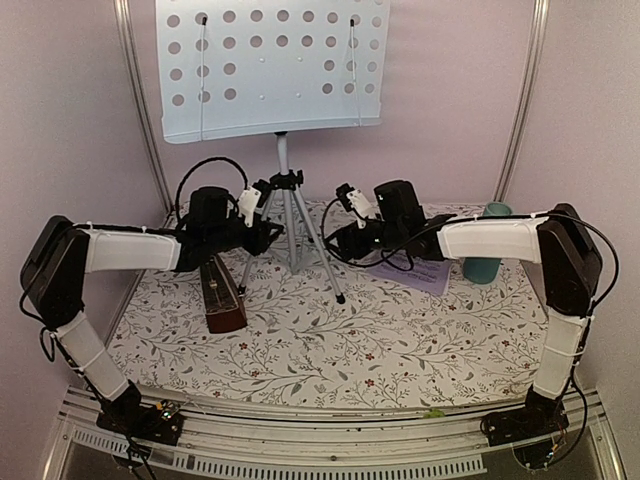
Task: Set up the instrument practice props
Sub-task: Adjust the music stand at the center of the board.
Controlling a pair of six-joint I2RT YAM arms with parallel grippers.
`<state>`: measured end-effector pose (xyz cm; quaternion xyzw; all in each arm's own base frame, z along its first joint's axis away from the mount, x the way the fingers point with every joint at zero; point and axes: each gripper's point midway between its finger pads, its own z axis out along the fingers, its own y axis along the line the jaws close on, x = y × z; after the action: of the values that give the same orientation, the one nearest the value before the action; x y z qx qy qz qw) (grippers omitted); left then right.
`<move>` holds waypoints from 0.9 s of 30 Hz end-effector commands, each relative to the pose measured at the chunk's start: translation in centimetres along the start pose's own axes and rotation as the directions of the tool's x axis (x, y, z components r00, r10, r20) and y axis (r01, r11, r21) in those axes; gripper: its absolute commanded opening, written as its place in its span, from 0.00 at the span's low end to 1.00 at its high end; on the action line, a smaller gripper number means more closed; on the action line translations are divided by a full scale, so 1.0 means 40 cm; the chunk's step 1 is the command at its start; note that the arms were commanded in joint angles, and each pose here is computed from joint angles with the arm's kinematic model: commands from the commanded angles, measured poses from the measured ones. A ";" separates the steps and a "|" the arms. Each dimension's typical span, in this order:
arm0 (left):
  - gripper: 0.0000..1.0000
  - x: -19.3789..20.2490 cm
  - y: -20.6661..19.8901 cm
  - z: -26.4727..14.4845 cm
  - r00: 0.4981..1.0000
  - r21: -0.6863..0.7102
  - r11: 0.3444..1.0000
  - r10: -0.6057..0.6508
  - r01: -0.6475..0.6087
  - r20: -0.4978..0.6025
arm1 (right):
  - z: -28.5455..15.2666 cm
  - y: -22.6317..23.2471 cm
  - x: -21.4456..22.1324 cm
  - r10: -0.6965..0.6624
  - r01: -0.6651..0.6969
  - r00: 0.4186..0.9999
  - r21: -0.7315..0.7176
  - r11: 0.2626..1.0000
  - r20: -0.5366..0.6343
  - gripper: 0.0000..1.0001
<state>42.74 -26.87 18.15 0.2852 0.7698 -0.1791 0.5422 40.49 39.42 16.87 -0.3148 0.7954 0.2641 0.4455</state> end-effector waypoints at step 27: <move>0.98 -0.174 0.163 -0.228 0.920 -0.095 0.969 -0.182 0.228 0.348 | -0.167 -0.170 0.094 0.204 -0.198 0.979 0.243 0.950 0.003 0.99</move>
<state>42.20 -20.20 25.62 0.1726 0.7221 -0.2286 0.6297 39.44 33.02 16.94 -0.2350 0.8301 0.2373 0.4465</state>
